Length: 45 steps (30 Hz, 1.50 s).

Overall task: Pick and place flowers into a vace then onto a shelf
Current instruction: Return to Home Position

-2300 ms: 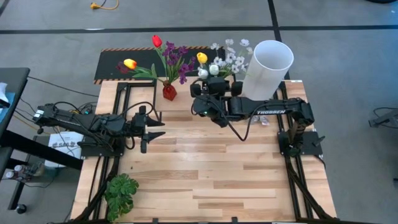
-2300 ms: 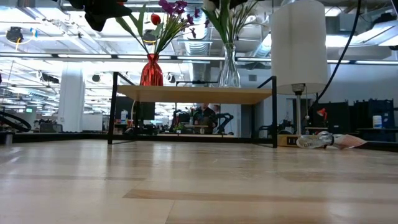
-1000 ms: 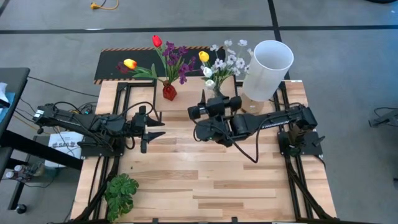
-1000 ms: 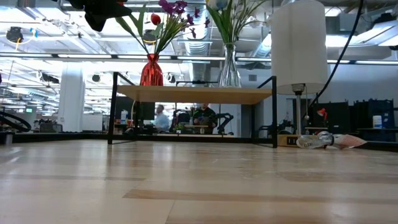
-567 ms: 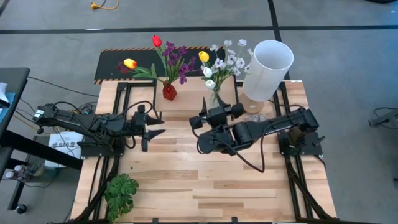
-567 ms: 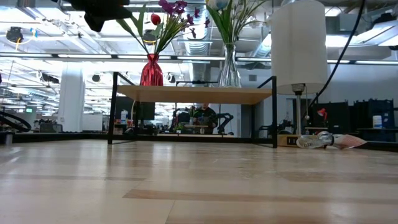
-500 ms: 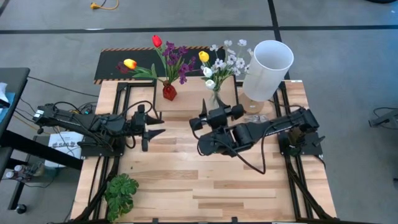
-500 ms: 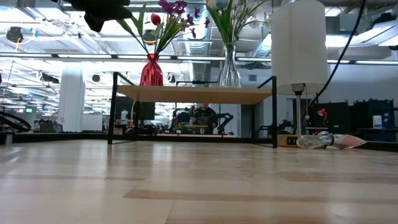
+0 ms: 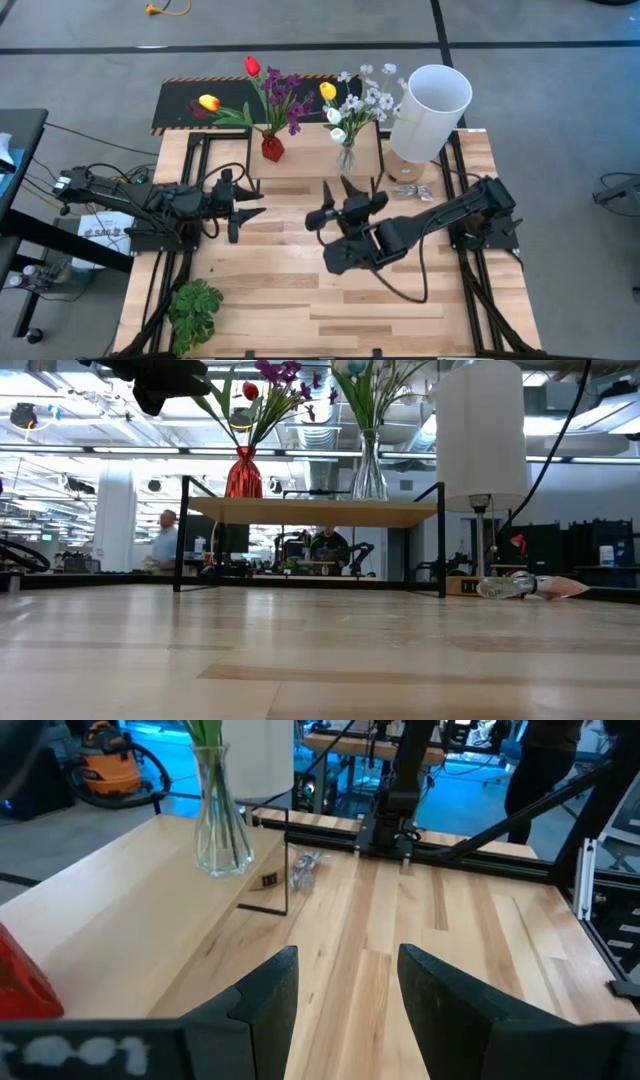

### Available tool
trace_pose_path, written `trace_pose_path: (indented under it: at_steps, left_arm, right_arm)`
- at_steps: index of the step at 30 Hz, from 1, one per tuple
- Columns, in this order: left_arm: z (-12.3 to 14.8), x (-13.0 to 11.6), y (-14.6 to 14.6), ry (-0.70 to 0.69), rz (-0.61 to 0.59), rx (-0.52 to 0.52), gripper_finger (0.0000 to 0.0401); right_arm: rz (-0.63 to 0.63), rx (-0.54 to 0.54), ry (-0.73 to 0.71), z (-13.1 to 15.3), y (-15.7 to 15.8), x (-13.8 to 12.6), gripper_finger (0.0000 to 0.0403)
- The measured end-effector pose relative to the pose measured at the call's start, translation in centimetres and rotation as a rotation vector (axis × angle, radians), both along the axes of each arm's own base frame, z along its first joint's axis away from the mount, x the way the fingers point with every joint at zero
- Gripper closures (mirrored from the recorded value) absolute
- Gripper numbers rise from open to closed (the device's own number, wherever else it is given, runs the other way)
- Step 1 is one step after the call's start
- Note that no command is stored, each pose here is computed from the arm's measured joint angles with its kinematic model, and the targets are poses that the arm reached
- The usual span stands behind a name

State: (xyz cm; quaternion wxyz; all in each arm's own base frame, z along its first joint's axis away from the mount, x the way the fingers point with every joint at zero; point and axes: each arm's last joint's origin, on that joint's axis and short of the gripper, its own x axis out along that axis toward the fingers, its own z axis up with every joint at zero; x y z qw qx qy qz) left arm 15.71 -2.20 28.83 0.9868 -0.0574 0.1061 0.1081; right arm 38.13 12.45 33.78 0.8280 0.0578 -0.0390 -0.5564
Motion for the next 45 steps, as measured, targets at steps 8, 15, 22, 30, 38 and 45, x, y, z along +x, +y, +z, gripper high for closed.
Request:
trace_pose_path:
  at_steps: [8, 15, 22, 30, 38, 45]
  left_arm:
    - [-0.3, -0.1, -0.1, 0.023, -0.04, -0.068, 0.0239]
    - [-0.4, -0.1, -0.7, 0.047, -0.218, -0.169, 0.0239]
    - [-0.3, -0.2, -1.5, 0.061, -0.472, -0.251, 0.0239]
    - [0.4, 0.0, -1.5, -0.01, -0.47, -0.256, 0.0239]
    - [0.5, 0.1, -1.4, -0.033, -0.433, -0.247, 0.0239]
    - [0.5, 0.1, -1.3, -0.036, -0.423, -0.244, 0.0239]
  right_arm:
    - [0.239, 0.088, 0.136, -1.3, 1.3, 0.2, 0.0254]
    - [1.029, 0.505, 0.308, -1.2, 2.6, 0.6, 0.0308]
    - [1.615, 0.884, 0.203, 1.3, 2.2, 1.3, 0.0379]
    - [1.798, 0.089, -0.031, 12.0, -0.4, 1.1, 0.0398]
    - [1.569, -0.481, 0.012, 21.9, -3.5, -4.9, 0.0402]
    - [1.364, -0.481, 0.089, 25.0, -6.9, -12.3, 0.0402]
